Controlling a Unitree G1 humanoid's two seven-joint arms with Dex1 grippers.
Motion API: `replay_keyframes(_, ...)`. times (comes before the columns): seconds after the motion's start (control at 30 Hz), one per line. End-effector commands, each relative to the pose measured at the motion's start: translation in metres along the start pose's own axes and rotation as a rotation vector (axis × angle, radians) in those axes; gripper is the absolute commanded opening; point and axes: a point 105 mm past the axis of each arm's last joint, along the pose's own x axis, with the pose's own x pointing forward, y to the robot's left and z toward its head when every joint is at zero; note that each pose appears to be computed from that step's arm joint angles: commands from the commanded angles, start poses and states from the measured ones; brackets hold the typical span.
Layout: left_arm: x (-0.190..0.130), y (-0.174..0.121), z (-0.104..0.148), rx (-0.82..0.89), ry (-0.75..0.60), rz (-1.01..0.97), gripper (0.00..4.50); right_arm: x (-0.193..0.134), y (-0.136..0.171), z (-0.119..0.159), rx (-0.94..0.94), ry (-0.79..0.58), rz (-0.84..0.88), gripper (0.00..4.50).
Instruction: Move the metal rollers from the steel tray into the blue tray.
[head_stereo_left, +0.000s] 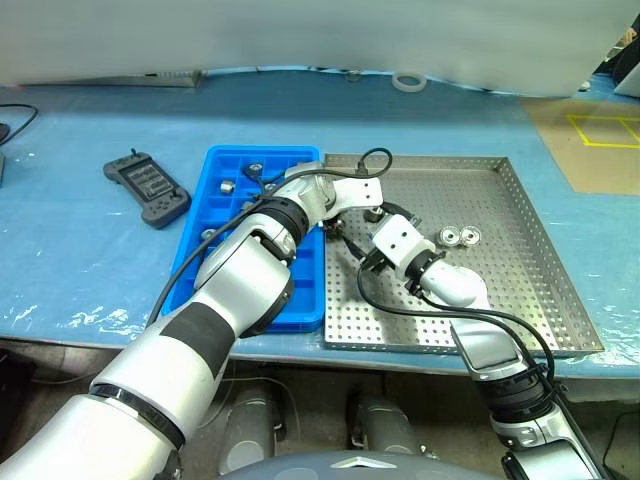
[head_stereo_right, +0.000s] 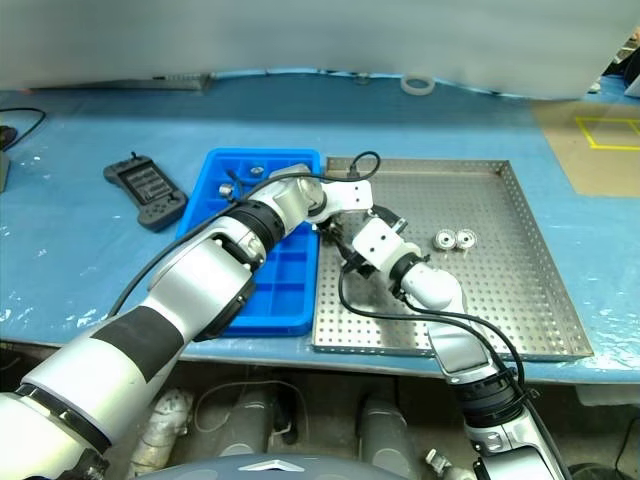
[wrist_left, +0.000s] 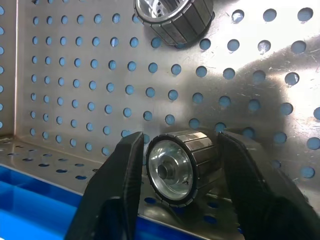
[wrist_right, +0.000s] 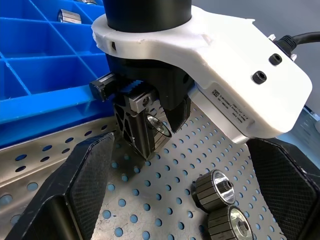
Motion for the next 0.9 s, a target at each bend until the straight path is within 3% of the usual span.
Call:
replay_keyframes(0.03, 0.004, -0.006, 0.001, 0.003, 0.006, -0.014, 1.41, 0.000, -0.004, 0.012, -0.022, -0.045, -0.012, 4.50)
replay_keyframes(0.13, 0.003, -0.006, 0.001, -0.001, 0.000, -0.020, 1.41, 0.000, -0.005, 0.011, -0.024, -0.043, -0.014, 4.50)
replay_keyframes(0.33, 0.002, -0.006, 0.004, -0.007, -0.014, -0.030, 0.05, 0.003, -0.005, 0.011, -0.028, -0.045, -0.014, 4.50)
replay_keyframes(0.7, -0.003, 0.000, 0.016, -0.055, -0.075, -0.022, 0.05, 0.005, -0.007, 0.011, -0.037, -0.050, -0.001, 4.50)
replay_keyframes(0.9, -0.018, 0.009, 0.050, -0.074, -0.196, -0.018, 0.05, 0.006, -0.007, 0.012, -0.044, -0.052, 0.006, 4.50)
